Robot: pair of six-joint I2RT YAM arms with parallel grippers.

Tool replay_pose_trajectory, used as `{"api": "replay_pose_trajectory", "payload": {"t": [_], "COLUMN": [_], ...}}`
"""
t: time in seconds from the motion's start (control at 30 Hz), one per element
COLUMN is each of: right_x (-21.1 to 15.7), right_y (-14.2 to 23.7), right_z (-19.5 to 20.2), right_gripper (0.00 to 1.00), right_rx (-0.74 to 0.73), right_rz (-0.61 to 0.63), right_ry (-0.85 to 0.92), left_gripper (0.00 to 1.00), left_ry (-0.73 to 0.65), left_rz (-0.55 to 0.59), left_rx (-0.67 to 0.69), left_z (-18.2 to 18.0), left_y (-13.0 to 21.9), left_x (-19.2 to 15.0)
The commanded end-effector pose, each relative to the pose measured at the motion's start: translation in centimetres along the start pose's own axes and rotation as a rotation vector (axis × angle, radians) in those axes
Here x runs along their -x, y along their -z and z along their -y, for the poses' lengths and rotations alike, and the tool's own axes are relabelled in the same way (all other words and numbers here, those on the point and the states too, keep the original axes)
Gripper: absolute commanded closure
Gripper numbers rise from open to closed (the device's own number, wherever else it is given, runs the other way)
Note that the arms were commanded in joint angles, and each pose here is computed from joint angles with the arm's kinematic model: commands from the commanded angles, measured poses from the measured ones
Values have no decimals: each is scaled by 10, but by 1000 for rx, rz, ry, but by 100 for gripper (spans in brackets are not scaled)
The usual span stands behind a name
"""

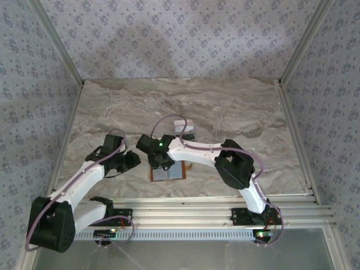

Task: Take the credit cards out of the card holder

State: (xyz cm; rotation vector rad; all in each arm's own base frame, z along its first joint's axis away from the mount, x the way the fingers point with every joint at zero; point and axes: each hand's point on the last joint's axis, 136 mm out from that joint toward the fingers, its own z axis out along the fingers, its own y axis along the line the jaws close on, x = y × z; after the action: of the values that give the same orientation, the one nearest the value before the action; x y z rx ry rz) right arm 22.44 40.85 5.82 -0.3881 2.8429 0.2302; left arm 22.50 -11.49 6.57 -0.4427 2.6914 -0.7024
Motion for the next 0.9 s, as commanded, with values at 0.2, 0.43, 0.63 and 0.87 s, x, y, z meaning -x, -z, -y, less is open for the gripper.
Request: {"api": "replay_pose_trajectory", "payload": {"t": [0.2, 0.43, 0.63, 0.87], "right_x": [-13, -23, -29, -25], "right_y": [-19, -37, -43, -38], "right_z": [3, 2, 12, 14], "right_gripper": [51, 49, 55, 77], "right_rx": [-96, -100, -132, -138], "right_rz": [-50, -103, -128, -107], "right_ry": [-35, -25, -18, -3], "left_gripper": [77, 77, 77, 77], "left_ry": [1, 0, 4, 5], "left_rz": [23, 12, 13, -1], "left_rx": [-36, -34, -30, -40], "left_z": [4, 4, 3, 5], "left_y": [10, 9, 9, 7], "left_x": [2, 1, 1, -1]}}
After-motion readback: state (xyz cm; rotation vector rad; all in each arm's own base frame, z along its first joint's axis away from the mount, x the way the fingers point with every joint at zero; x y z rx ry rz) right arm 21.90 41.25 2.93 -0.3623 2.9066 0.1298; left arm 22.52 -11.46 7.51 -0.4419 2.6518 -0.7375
